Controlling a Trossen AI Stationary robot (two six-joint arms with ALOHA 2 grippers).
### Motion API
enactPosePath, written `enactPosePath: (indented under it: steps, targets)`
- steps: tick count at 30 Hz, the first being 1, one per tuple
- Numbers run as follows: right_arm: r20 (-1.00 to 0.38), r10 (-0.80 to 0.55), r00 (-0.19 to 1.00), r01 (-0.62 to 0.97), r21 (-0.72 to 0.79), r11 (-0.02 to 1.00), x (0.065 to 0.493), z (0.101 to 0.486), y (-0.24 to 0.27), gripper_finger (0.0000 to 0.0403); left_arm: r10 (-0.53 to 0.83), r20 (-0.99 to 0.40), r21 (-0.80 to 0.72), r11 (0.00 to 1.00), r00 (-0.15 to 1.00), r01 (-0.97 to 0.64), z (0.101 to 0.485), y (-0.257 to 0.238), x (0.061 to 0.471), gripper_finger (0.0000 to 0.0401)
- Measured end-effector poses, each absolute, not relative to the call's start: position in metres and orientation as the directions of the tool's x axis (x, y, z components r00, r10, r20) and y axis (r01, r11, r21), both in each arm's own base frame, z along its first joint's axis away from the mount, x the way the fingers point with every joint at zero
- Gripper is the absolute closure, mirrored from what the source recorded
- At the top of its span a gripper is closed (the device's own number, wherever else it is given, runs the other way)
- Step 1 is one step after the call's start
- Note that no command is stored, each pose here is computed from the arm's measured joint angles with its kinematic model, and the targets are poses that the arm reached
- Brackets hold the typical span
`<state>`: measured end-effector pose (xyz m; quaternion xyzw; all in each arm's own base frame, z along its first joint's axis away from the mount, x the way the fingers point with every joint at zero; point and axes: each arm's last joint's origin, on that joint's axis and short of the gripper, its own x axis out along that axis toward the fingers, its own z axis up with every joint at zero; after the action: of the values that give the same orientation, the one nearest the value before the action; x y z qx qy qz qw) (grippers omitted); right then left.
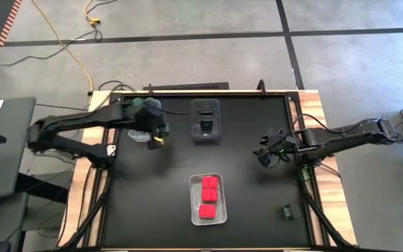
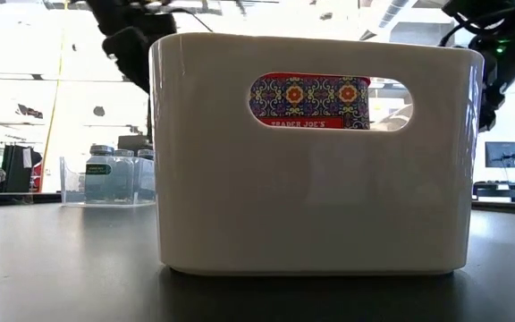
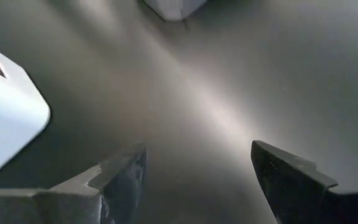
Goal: Sort spices by type
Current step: Put the green seasoning bottle into the transparent bin
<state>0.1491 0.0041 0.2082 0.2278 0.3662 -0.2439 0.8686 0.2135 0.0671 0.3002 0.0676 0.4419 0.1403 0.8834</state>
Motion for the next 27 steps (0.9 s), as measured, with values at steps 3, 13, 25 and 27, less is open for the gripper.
enactPosePath:
  steps: [3,13,25,27]
  targets:
    - [-0.726,-0.254,0.639,0.582,0.24,0.777,0.152,0.21,0.004,0.009,0.35,-0.73,0.283,0.937,0.587,-0.207,0.301,0.071,0.185,0.0208]
    - [-0.657,-0.248,0.712,0.554,0.308,0.773,0.159,0.217,0.005,0.009,0.287,-0.76,0.238,0.958,0.583,-0.162,0.301,0.114,0.139,0.0208]
    - [-0.62,-0.278,0.734,0.571,0.34,0.747,0.163,0.221,-0.002,0.009,0.178,-0.825,0.186,0.982,0.536,-0.041,0.275,0.155,0.137,0.0208]
    - [-0.62,-0.284,0.731,0.577,0.339,0.743,0.163,0.221,-0.003,0.009,0.176,-0.831,0.184,0.982,0.528,-0.037,0.27,0.16,0.14,0.0208]
